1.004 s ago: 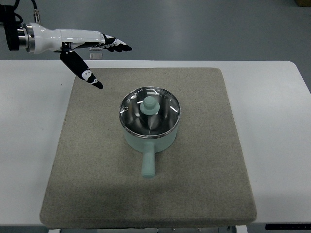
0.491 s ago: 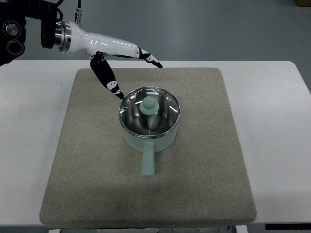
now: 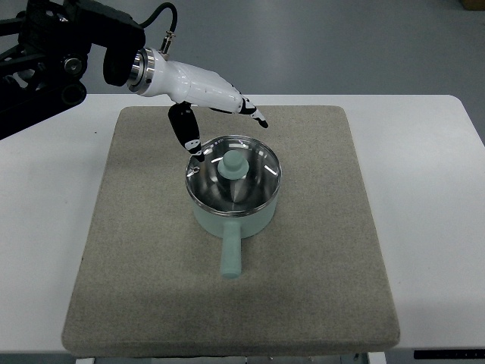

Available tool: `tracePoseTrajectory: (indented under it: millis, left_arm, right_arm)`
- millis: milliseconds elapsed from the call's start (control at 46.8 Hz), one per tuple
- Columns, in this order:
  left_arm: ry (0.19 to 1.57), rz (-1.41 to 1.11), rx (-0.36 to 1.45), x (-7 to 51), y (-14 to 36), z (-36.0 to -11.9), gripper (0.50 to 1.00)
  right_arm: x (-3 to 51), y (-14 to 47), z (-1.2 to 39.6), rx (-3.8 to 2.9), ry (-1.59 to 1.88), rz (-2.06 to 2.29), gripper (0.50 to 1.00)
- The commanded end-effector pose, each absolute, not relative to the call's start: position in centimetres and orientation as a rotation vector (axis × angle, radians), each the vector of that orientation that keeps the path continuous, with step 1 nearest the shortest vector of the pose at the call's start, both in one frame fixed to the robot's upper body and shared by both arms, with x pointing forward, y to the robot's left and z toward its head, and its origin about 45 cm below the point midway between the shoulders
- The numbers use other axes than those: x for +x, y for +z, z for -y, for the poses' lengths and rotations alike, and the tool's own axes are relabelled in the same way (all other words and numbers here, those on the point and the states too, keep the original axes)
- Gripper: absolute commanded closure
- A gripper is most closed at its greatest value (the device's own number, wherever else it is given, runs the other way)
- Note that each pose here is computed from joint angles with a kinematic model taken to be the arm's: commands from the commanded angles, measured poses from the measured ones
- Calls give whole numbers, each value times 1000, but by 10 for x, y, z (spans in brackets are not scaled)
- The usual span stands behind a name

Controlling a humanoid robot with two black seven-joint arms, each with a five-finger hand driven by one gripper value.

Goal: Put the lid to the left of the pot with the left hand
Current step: 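Move the left hand over the saucepan toward the lid knob, then close the left hand fingers around the mint-green lid knob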

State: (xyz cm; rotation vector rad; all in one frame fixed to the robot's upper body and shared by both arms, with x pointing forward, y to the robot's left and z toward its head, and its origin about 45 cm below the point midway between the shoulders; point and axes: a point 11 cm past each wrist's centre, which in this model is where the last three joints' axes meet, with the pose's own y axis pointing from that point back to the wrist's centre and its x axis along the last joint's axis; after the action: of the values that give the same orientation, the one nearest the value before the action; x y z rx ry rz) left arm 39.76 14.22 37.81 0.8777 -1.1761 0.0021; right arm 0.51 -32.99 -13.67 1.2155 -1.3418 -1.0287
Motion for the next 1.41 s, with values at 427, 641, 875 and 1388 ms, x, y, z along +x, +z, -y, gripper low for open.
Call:
tracePoseTrajectory:
  millis: [427,641,875,1388]
  left_arm:
    - [-104,1283,921,386,366,-124,514]
    - [-124,1307,929,386,360,-117,555]
    - [-126,1313,936,387,359,-118,641]
    - [-122,1321,948,388,359,-121,666]
  right_arm:
    - [5,-137,330,1215,-1029,1342,576]
    - [5,-137,330,1215,-1029,1342,576]
    - [5,-137,330,1215,-1029,1342,576]
    - [5,-137,330,1215,-1029,1342,576]
